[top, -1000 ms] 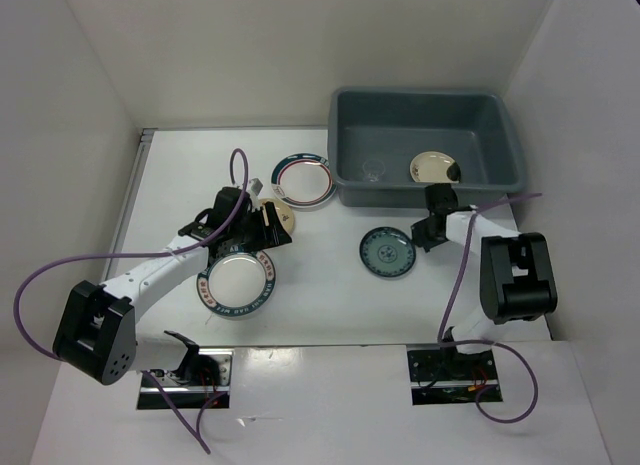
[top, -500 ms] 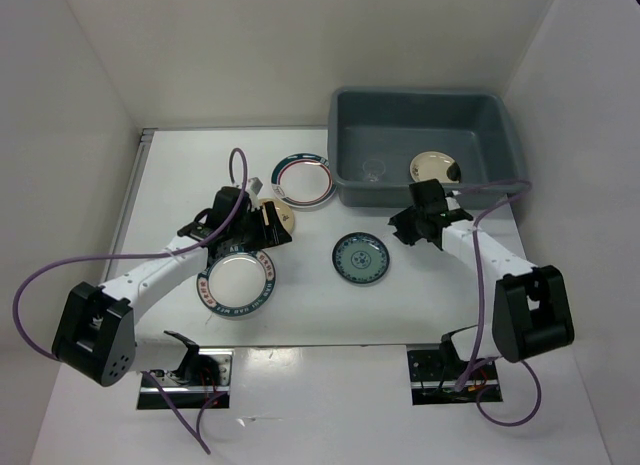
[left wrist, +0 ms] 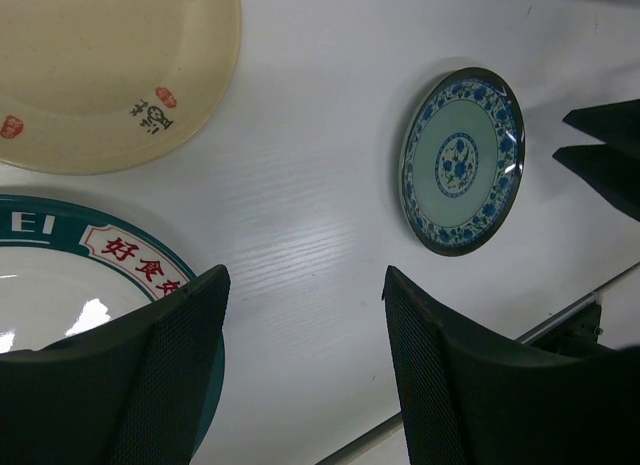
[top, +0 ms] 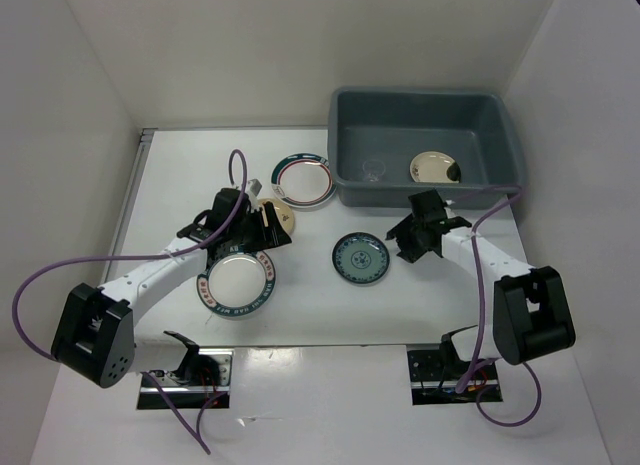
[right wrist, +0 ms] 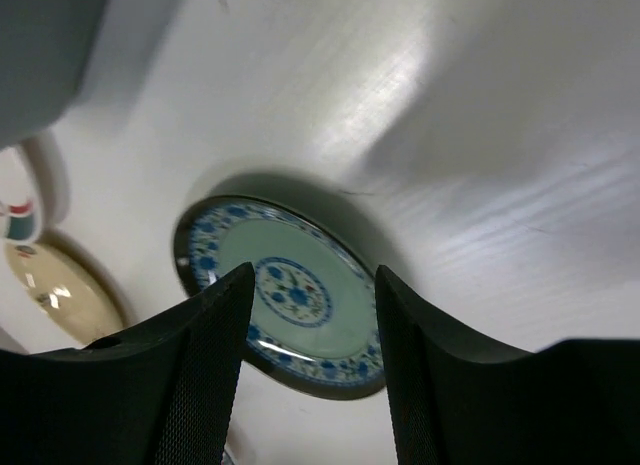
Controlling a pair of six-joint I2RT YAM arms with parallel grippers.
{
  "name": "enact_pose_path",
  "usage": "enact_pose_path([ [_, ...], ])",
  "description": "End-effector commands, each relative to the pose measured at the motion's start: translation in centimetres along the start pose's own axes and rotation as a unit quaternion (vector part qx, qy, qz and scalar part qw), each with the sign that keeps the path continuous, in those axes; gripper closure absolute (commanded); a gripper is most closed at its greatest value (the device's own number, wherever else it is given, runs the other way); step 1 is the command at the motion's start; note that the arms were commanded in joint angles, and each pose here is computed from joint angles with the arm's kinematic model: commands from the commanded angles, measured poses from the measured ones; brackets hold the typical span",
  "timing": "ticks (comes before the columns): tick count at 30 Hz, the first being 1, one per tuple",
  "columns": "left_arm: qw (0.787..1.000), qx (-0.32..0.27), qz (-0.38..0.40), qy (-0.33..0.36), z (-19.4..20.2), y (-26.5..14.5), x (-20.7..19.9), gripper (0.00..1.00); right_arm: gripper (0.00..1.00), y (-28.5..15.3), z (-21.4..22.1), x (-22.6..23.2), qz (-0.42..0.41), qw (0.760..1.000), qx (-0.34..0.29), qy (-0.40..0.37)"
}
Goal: Place the mixed dishes into the plastic bin
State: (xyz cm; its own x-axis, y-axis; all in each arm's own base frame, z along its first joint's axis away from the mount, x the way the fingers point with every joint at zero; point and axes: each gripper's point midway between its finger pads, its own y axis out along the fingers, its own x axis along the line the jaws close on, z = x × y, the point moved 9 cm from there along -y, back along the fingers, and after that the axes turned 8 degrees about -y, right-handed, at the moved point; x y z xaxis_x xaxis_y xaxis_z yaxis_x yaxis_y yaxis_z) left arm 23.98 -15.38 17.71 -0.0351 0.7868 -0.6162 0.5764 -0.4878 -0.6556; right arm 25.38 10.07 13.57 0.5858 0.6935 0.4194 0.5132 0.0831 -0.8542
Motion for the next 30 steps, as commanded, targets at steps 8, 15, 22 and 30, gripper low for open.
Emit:
enact_pose_path([
  [8, 1.0, -0.013, 0.023, 0.013, -0.2, -0.5, -0.5, 0.29, 0.44, -0.3, 3.5, -4.1, 0.029, 0.996, 0.078, -0.023],
  [15, 1.0, -0.009, 0.026, 0.013, -0.2, -0.2, -0.5, 0.29, 0.54, 0.5, 5.1, -4.3, 0.006, 0.994, 0.104, -0.027],
  [22, 1.0, -0.006, 0.023, 0.008, 0.0, -0.2, -0.3, 0.29, 0.62, 1.6, 5.6, -4.5, 0.008, 0.994, 0.107, -0.031],
  [30, 1.0, -0.003, 0.02, 0.007, 0.1, 0.0, -0.1, 0.29, 0.83, 2.7, 5.3, -3.6, -0.012, 0.997, 0.073, -0.026],
])
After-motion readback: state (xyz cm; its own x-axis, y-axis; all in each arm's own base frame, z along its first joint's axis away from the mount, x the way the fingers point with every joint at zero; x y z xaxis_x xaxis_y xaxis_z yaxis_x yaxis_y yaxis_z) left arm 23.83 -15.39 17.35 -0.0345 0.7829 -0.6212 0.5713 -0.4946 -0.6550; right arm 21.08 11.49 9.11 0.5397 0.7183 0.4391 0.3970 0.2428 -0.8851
